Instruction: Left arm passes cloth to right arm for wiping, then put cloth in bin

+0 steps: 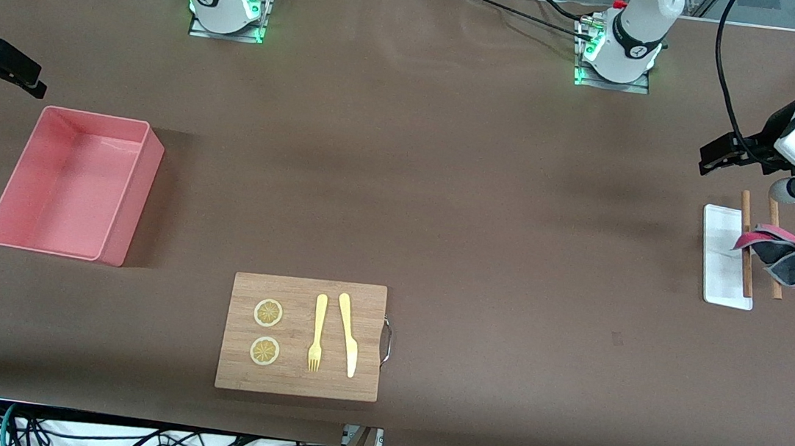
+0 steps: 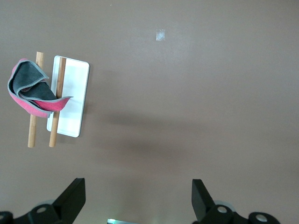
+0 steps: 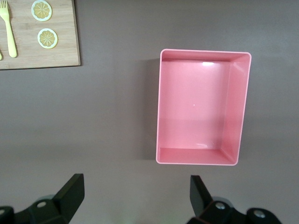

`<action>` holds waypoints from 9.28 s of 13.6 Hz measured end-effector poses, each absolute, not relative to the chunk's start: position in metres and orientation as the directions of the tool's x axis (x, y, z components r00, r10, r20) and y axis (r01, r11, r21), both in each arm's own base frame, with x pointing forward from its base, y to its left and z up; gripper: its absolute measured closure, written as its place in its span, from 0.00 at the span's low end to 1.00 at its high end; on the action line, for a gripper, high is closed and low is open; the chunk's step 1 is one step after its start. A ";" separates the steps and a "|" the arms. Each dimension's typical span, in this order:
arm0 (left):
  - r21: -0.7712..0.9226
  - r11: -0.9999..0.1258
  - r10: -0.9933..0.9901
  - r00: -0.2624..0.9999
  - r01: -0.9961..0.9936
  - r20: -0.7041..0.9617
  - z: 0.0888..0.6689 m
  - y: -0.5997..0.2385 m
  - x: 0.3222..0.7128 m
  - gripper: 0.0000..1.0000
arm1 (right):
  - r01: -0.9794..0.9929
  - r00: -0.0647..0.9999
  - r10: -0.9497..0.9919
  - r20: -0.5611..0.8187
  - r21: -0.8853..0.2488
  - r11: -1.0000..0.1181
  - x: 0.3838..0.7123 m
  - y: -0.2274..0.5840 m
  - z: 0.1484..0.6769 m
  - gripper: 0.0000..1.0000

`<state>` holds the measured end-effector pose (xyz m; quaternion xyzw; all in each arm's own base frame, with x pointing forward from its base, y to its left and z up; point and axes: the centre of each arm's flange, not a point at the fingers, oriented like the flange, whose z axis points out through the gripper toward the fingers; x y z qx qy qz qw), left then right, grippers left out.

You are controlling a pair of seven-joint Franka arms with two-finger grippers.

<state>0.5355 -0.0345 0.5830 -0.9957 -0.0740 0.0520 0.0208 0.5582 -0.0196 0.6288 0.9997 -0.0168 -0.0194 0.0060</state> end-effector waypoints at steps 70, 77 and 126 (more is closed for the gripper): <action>0.198 -0.432 -0.892 0.384 -0.880 -0.239 0.306 0.180 0.587 0.38 | -0.045 0.998 -0.045 -0.039 0.013 -0.999 0.558 -0.026 0.629 0.00; 0.202 -0.431 -0.893 0.382 -0.880 -0.240 0.305 0.181 0.587 0.81 | -0.045 0.998 -0.045 -0.039 0.013 -0.999 0.558 -0.026 0.629 0.00; 0.733 -0.679 -0.037 0.999 -0.024 -0.002 0.635 -0.401 0.586 0.98 | -0.794 0.598 -0.644 -0.476 -0.245 -0.557 0.615 0.135 0.543 0.00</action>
